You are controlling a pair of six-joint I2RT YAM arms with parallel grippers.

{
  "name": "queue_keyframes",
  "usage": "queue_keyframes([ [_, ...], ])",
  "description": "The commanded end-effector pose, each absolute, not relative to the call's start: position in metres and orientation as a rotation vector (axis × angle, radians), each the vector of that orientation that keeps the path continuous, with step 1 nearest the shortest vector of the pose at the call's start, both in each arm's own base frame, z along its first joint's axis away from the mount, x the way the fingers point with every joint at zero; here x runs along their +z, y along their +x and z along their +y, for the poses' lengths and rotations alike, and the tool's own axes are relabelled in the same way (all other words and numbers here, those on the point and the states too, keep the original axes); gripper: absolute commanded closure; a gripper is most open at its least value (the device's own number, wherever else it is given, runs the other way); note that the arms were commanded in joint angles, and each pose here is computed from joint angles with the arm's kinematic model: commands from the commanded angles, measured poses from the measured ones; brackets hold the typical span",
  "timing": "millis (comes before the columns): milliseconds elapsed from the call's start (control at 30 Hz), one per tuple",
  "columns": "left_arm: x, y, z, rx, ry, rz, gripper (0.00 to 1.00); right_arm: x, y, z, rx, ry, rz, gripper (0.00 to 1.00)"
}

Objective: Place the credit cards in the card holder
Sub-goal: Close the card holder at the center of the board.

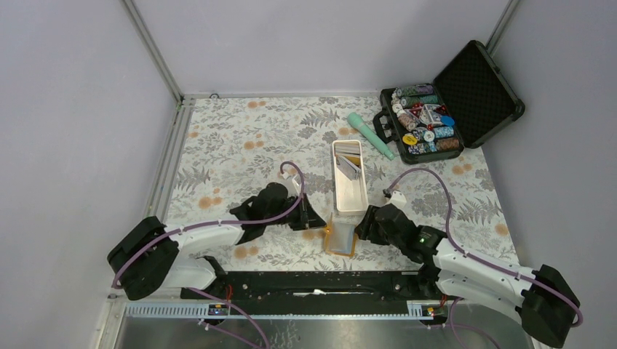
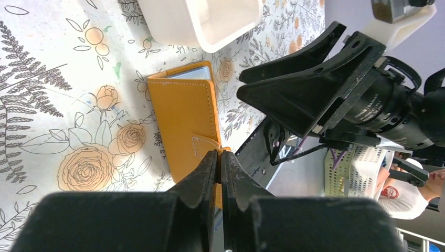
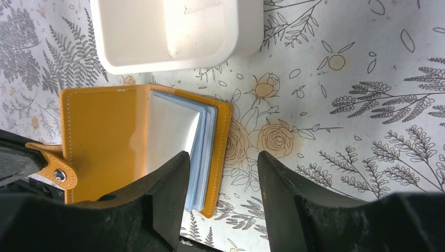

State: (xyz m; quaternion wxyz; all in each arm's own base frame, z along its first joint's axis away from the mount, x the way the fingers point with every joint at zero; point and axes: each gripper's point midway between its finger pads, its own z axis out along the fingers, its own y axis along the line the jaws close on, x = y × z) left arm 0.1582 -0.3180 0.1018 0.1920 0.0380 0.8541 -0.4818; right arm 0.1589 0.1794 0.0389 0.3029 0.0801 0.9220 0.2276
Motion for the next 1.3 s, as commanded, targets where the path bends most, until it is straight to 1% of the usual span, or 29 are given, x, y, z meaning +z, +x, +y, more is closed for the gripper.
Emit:
queue_keyframes([
  [0, 0.132, 0.168, -0.329, -1.379, 0.165, 2.299, 0.99, 0.044, 0.164, 0.176, 0.597, 0.257, 2.407, 0.42],
  [167, 0.132, 0.165, -0.339, -1.399, 0.190, 2.305, 0.99, 0.038, 0.159, 0.192, 0.744, 0.303, 2.398, 0.41],
  [400, 0.138, 0.160, -0.353, -1.465, 0.207, 2.286, 0.96, 0.033, 0.158, 0.197, 0.817, 0.357, 2.379, 0.42],
  [567, 0.135, 0.151, -0.368, -1.520, 0.221, 2.297, 0.90, 0.026, 0.157, 0.191, 0.802, 0.404, 2.379, 0.45],
  [667, 0.137, 0.146, -0.376, -1.548, 0.230, 2.289, 0.84, 0.022, 0.157, 0.188, 0.778, 0.418, 2.386, 0.47],
  [867, 0.135, 0.139, -0.388, -1.576, 0.248, 2.291, 0.62, 0.022, 0.158, 0.189, 0.774, 0.418, 2.385, 0.54],
  [933, 0.132, 0.136, -0.391, -1.583, 0.253, 2.298, 0.57, 0.022, 0.158, 0.187, 0.761, 0.416, 2.386, 0.54],
  [1067, 0.123, 0.129, -0.396, -1.595, 0.252, 2.318, 0.51, 0.025, 0.159, 0.179, 0.704, 0.407, 2.382, 0.54],
  [1267, 0.111, 0.124, -0.404, -1.617, 0.246, 2.333, 0.50, 0.040, 0.165, 0.169, 0.665, 0.405, 2.332, 0.51],
])
